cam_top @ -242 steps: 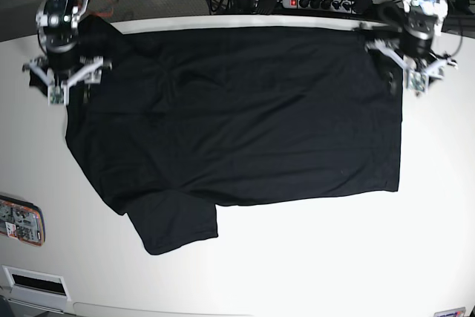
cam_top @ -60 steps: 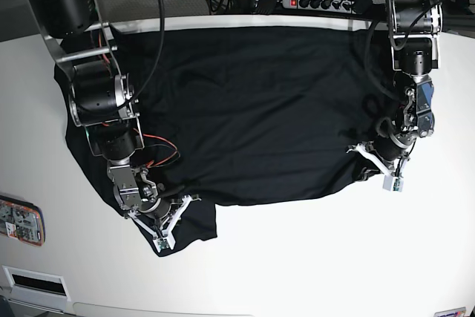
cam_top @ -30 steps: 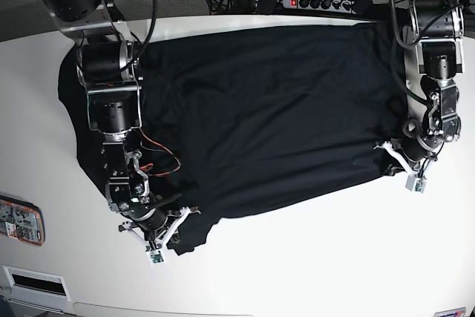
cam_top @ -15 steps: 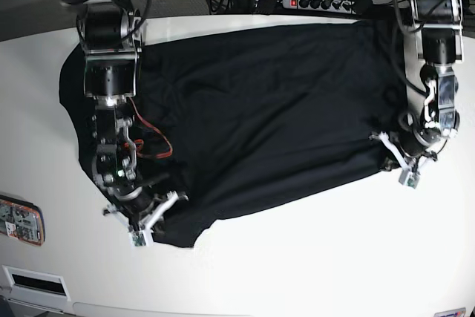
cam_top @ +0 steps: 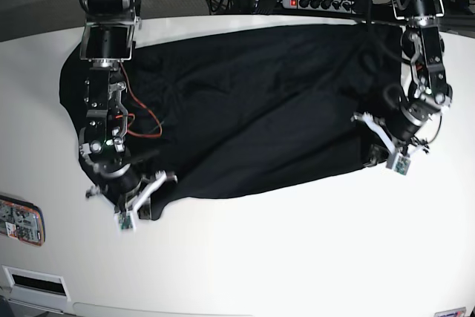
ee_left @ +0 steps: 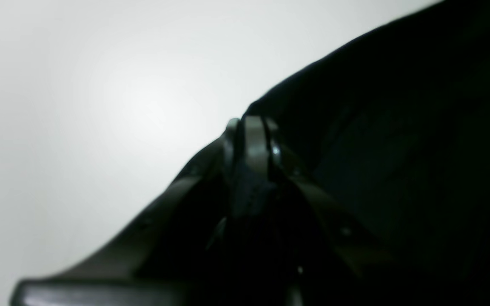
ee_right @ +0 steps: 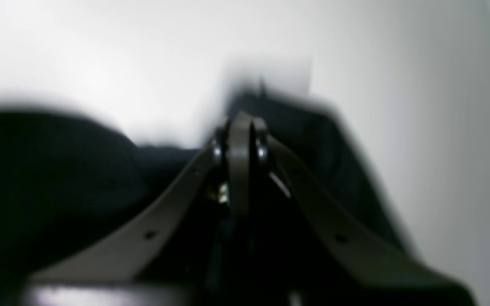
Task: Fold the T-shirt properly
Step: 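Lift both hem corners and fold them over toward the collar edge, then reposition the right gripper along the folded edge and regrasp it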
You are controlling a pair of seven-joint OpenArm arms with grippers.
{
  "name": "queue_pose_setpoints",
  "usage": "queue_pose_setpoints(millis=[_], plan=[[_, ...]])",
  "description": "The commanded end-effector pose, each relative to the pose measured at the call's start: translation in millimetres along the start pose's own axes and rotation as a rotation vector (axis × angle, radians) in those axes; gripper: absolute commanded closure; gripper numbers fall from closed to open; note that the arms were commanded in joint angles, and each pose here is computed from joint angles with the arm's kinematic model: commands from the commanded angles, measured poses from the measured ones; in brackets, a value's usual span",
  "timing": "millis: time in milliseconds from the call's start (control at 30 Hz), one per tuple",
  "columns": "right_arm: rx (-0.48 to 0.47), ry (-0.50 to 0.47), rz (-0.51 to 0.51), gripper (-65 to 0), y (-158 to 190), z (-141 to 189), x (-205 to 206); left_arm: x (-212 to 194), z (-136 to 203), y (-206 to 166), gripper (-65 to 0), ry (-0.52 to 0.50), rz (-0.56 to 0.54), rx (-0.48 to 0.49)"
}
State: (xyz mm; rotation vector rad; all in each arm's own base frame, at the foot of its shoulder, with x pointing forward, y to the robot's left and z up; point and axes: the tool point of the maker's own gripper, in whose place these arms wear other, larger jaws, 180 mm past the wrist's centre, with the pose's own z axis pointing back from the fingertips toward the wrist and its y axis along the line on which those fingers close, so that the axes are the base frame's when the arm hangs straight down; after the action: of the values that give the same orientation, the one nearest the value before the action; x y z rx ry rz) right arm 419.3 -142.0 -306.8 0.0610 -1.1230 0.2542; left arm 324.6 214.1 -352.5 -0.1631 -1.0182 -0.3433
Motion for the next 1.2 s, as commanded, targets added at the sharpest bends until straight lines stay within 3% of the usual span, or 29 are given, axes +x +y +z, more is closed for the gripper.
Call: queue_pose_setpoints(millis=[0,167,467,767,1167], plan=[[-0.015,-0.069,0.000,0.0,-6.0,8.6,17.0,17.6,6.6,4.1,0.0,-0.054,-0.022,0.011],[-0.055,-0.135,0.017,0.0,-11.9,40.0,28.7,12.6,32.7,0.6,0.0,-0.055,-0.048,0.036],[-0.078,-0.120,0.026,0.0,-9.7,72.4,7.2,6.8,62.5,-34.7,0.0,-0.055,-0.079,0.003],[-0.071,-0.070,0.019,0.0,-3.0,87.1,-23.8,-10.8,80.5,-18.5,0.0,-0.031,-0.024,0.081],[-0.059,-0.070,0.019,0.0,5.7,101.7,-39.1,-22.5,88.2,-24.3,0.0,-0.002,-0.015,0.078]])
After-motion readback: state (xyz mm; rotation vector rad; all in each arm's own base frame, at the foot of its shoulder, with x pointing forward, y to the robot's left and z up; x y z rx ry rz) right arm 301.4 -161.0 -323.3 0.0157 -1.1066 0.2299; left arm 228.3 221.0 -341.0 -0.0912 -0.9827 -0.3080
